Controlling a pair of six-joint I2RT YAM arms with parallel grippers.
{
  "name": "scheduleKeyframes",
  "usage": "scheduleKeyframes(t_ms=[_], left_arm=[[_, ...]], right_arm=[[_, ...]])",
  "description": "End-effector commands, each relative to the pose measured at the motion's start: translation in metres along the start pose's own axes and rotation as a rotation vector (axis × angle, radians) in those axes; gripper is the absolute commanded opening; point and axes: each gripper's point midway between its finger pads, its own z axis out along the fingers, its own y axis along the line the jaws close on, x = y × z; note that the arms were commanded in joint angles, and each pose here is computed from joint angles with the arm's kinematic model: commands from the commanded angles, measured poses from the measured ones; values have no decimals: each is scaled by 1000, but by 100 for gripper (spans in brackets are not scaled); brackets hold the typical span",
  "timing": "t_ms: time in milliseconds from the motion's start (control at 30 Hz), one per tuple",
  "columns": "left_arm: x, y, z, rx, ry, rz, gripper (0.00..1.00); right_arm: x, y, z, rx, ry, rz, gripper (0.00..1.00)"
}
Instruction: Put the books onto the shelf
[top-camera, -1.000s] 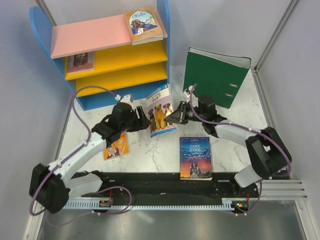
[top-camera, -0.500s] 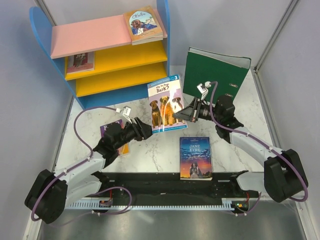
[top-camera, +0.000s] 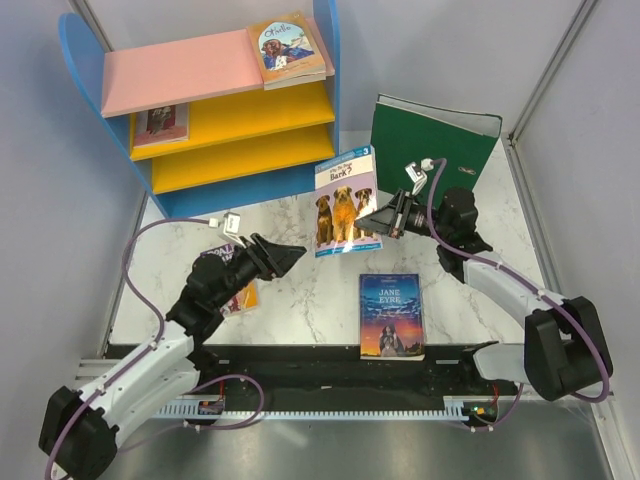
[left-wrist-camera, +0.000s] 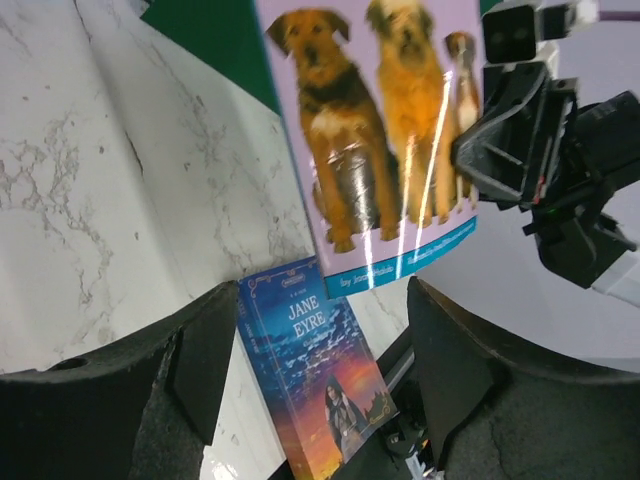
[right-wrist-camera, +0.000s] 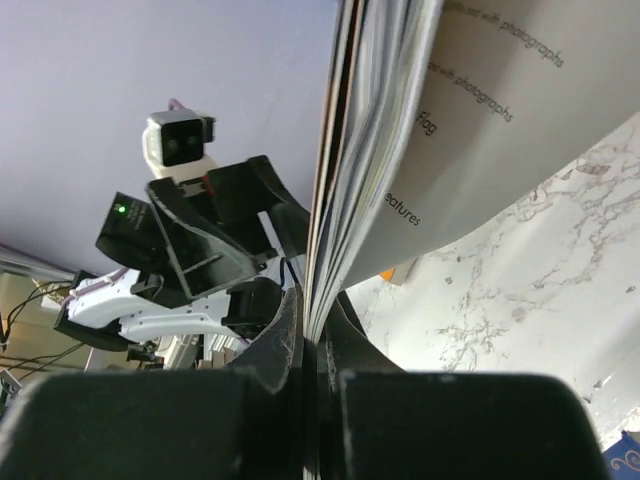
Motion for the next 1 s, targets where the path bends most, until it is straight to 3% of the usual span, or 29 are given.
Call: scheduleKeyframes(t_ms=[0,133,300,667,767,967], left_arm=[[-27,-16,0,1,-82,4,76],[-19,-24,15,60,-28,-13,79],[-9,-24,36,114,15,-49,97],[-15,-43,48,226,-3,-80,93],[-8,-52,53,277,21,-101,84],[-5,-66,59,328,47,-109,31]], right_arm=[[-12,10,4,-43,-16,-64,0],[-15,14,5,-75,-22,-58,0],[-22,29,7,-144,-38,-44,0],[-21,35,6,-194,-38,-9,0],[-17,30,6,-186,-40,4,0],[-11,20,6,-165,-29,19,0]])
